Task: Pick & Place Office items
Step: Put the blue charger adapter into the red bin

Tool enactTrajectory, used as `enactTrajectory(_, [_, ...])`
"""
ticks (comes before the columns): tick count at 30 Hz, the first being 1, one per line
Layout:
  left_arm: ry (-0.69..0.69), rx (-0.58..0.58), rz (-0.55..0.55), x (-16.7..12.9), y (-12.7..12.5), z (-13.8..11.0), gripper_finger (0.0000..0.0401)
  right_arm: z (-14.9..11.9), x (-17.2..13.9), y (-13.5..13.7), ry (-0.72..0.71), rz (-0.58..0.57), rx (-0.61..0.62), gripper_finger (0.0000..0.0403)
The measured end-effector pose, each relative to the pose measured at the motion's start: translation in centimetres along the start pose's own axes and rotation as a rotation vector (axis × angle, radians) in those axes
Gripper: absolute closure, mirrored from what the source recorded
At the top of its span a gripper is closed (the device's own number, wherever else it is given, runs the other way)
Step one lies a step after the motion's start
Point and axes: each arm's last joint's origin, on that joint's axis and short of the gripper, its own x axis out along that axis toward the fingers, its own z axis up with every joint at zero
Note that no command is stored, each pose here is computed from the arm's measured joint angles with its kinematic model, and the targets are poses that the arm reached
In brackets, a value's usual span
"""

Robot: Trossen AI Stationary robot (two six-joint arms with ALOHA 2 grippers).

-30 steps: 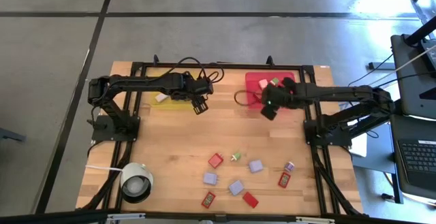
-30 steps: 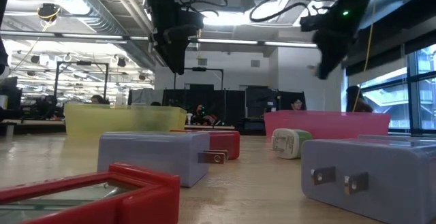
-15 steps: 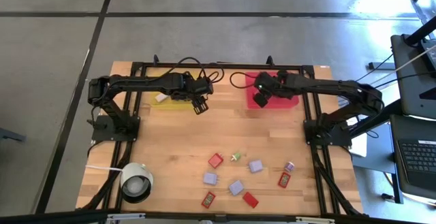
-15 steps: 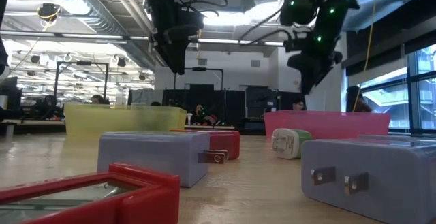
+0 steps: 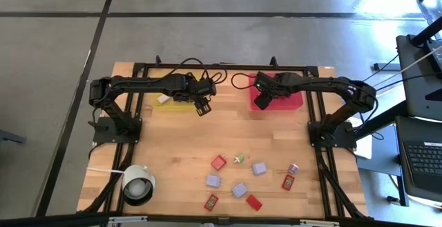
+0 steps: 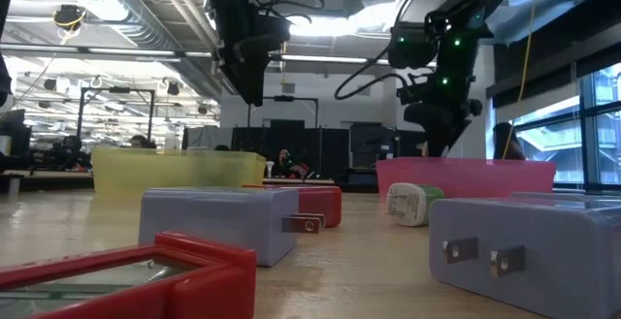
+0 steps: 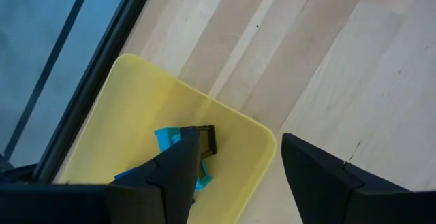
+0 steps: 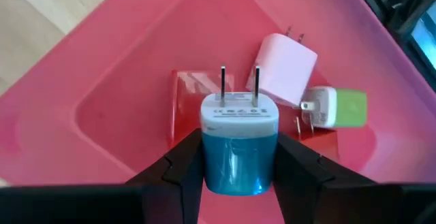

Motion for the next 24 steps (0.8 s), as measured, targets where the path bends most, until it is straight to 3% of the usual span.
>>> enactTrajectory(15, [0.000,0.000,0.000,0.0,0.0,0.0,0.0199,0.5,2.9,1.4,0.045,0.041,-0.014,0.0257])
enactTrajectory(24, [0.000,0.000,0.000,0.0,0.0,0.0,0.0200,0.4,2.8,1.6,0.063,0.089,-0.012,0.0184])
